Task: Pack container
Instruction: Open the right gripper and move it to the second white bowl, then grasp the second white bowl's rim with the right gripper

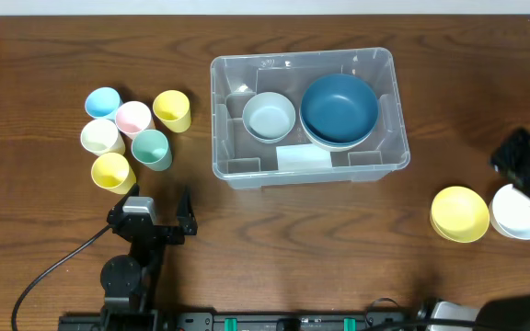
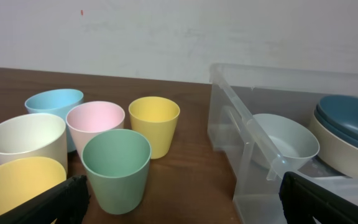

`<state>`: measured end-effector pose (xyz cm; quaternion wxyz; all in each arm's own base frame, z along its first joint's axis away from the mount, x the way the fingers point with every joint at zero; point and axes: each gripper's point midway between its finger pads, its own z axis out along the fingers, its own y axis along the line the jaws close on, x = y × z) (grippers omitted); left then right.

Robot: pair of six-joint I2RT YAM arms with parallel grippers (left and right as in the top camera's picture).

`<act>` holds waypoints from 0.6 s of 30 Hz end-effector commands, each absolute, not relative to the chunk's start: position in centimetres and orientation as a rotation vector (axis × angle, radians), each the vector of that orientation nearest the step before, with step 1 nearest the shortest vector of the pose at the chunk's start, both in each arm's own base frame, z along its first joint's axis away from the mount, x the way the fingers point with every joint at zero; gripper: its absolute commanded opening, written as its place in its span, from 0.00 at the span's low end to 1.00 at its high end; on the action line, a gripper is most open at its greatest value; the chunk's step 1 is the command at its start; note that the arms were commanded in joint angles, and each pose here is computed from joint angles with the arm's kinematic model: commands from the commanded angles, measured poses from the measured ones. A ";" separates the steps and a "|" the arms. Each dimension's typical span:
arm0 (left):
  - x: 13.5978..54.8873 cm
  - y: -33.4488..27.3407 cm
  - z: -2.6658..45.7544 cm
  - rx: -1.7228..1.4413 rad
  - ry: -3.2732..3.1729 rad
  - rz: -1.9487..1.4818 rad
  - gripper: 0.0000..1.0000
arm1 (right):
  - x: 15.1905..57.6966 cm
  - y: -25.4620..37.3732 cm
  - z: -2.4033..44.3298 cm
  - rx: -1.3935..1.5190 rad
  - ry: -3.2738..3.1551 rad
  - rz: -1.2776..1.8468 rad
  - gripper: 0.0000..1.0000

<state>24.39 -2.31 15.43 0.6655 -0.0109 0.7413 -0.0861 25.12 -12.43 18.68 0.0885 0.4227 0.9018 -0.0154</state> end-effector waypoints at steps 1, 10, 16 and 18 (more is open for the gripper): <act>24.3 -2.5 13.9 -0.006 1.720 -0.188 0.98 | 22.3 -13.5 16.6 1.393 2.632 -0.058 0.46; 24.3 -2.5 13.9 -0.006 1.720 -0.189 0.98 | 18.5 -17.9 12.7 1.682 2.462 -0.084 0.46; 24.3 -2.5 13.9 -0.006 1.720 -0.188 0.98 | 17.9 -20.6 12.3 1.790 2.335 -0.084 0.46; 24.3 -2.5 13.9 -0.006 1.720 -0.188 0.98 | 17.9 -21.2 11.9 1.814 2.316 -0.085 0.46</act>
